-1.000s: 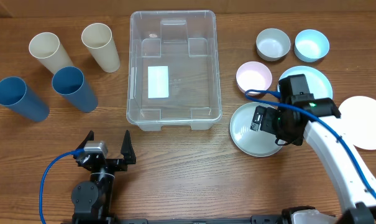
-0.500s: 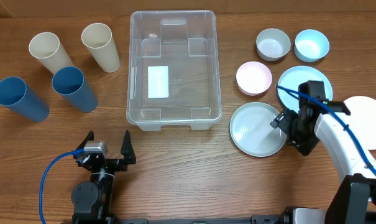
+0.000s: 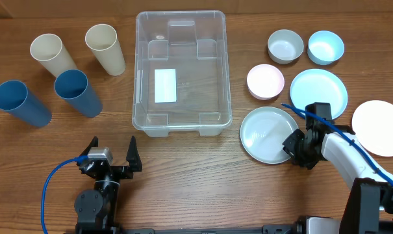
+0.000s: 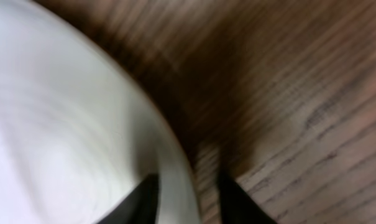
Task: Pack container
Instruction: 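Grasp the white plate rim with the right gripper and lift, then carry the white plate into the clear bin and lower it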
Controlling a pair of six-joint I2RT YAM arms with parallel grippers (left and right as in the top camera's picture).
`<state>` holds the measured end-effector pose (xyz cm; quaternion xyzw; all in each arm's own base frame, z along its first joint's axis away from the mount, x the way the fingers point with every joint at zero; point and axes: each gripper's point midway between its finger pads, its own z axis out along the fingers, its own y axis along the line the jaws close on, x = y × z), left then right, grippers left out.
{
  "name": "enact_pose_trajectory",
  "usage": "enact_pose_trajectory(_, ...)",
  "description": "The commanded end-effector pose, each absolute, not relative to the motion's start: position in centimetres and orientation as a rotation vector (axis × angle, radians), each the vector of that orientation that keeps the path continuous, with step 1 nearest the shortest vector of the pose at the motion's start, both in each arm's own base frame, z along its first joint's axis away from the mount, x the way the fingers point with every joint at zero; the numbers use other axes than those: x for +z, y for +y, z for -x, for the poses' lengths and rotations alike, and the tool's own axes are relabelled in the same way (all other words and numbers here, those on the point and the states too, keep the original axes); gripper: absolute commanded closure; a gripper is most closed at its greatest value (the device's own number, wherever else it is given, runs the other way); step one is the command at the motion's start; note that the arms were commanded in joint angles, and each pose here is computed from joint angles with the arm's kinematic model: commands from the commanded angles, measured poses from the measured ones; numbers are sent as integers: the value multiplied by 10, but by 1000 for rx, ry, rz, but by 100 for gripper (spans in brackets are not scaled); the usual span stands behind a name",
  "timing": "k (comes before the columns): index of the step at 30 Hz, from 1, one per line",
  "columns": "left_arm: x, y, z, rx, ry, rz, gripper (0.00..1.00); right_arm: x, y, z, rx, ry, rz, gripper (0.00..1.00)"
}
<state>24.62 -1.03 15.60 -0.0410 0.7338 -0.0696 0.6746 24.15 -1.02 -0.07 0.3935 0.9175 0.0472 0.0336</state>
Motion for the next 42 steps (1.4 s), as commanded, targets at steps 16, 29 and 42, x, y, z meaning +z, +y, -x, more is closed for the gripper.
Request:
enact_pose_trajectory(16, 156, -7, -246, -139, 1647, 98, 0, 58, -9, -250, 182, 2809, -1155, 96)
enact_pose_trajectory(29, 156, -7, -246, -139, 1647, 98, 0, 226, 9, -299, 335, 2562, -621, 96)
enact_pose_trajectory(42, 156, -7, -246, -139, 1647, 98, 0, 276, 235, -368, 754, 2232, 190, 96)
